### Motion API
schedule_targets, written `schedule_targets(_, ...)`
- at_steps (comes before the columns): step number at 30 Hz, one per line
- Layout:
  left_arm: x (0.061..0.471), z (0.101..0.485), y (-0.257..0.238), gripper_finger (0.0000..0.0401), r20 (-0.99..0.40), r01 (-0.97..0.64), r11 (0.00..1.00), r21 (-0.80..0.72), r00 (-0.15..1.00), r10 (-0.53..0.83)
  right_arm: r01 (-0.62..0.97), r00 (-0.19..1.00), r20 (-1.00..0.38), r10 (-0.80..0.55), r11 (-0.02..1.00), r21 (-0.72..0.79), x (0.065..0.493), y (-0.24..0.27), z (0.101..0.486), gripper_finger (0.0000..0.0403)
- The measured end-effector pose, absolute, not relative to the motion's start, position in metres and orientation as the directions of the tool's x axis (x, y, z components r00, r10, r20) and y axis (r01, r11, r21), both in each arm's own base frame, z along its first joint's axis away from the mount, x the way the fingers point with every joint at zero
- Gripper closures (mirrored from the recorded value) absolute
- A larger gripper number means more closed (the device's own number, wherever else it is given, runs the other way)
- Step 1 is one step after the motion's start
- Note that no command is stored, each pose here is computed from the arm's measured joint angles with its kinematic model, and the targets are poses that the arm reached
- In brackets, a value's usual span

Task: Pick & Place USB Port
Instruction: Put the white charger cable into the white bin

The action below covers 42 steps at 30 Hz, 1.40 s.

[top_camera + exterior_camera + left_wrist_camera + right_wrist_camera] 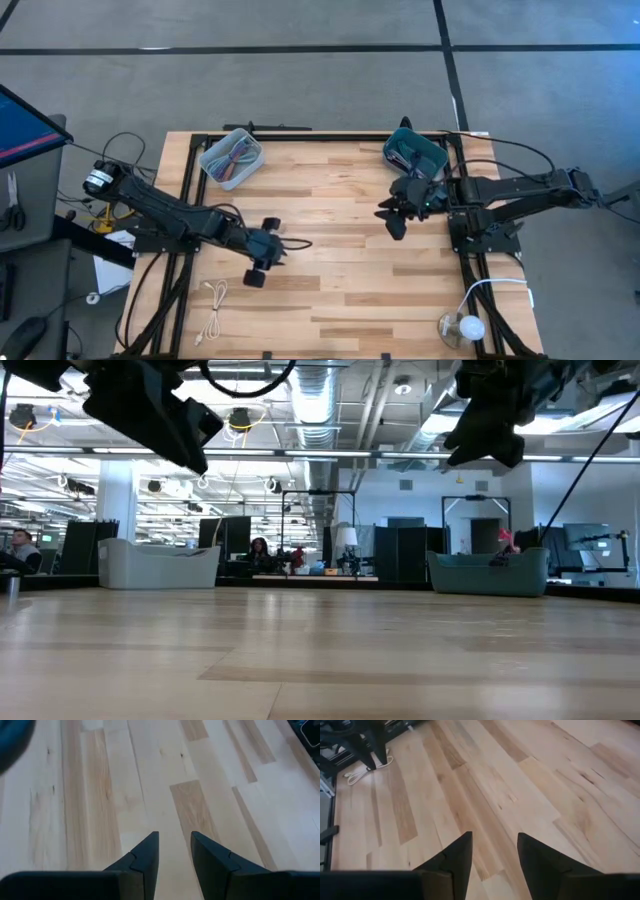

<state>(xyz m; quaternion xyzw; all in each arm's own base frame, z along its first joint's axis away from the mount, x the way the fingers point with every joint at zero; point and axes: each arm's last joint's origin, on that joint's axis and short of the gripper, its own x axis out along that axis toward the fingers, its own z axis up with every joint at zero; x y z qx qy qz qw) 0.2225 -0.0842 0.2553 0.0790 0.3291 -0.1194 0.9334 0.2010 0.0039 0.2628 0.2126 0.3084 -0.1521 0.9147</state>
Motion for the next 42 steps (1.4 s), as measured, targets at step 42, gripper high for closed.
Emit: schedule_targets(42,0.131,0.232,-0.105,0.0398,-0.908,-0.926,0.370,-0.072,-0.093,-0.410,0.542,0.500,-0.814,-0.295,0.840,0.028,0.241,0.002,0.196,0.0275)
